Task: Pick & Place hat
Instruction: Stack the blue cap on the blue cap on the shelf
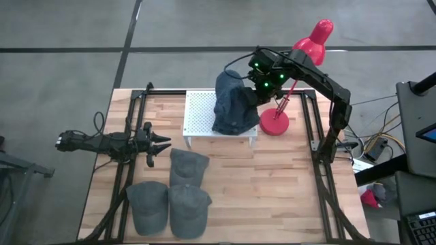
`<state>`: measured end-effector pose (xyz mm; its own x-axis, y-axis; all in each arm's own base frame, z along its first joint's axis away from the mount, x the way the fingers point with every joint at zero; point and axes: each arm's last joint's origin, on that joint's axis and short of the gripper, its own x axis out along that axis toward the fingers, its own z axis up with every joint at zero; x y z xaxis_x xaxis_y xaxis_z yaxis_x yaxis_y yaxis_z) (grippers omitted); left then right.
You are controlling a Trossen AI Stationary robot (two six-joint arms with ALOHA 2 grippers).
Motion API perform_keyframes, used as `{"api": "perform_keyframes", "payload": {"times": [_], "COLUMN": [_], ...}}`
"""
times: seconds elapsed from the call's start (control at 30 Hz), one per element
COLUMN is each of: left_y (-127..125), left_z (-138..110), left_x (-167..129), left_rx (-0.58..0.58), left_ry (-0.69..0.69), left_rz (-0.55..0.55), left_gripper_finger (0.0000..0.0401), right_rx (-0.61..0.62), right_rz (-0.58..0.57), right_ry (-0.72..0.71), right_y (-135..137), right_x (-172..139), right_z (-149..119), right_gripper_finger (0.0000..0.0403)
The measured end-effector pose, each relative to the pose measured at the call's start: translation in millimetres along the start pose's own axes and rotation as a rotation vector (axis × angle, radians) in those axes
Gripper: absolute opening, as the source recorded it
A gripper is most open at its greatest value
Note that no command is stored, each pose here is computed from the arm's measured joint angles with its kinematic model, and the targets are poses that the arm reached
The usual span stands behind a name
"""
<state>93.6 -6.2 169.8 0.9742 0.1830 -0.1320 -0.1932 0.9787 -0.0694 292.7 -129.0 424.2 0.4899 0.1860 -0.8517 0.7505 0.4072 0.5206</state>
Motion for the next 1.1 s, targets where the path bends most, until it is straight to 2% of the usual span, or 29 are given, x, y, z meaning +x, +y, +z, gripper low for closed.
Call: {"api": "perform_keyframes", "payload": {"times": [0.5, 0.87, 1.1], "left_y": [0.0, 0.0, 0.0], "left_z": [0.0, 0.0, 0.0], "left_x": [0.0, 0.0, 0.0], "left_rx": [0.0, 0.002, 0.016], "left_ry": [0.0, 0.0, 0.0], "left_rz": [0.0, 0.0, 0.0], "left_gripper_finger": [0.0115, 0.0115, 0.0115], "right_rx": [-0.056, -0.068, -0.063], "right_rz": [-0.102, -0.168, -0.18], "right_ry": [-0.084, -0.026, -0.006], "right_y": [-1.2, -8.0, -10.7], "right_x": [-0.1, 19.9, 24.9], "right_z": [-0.5, -1.1, -1.3], "right_gripper_finger": [0.0013, 0.0014, 0.0059]}}
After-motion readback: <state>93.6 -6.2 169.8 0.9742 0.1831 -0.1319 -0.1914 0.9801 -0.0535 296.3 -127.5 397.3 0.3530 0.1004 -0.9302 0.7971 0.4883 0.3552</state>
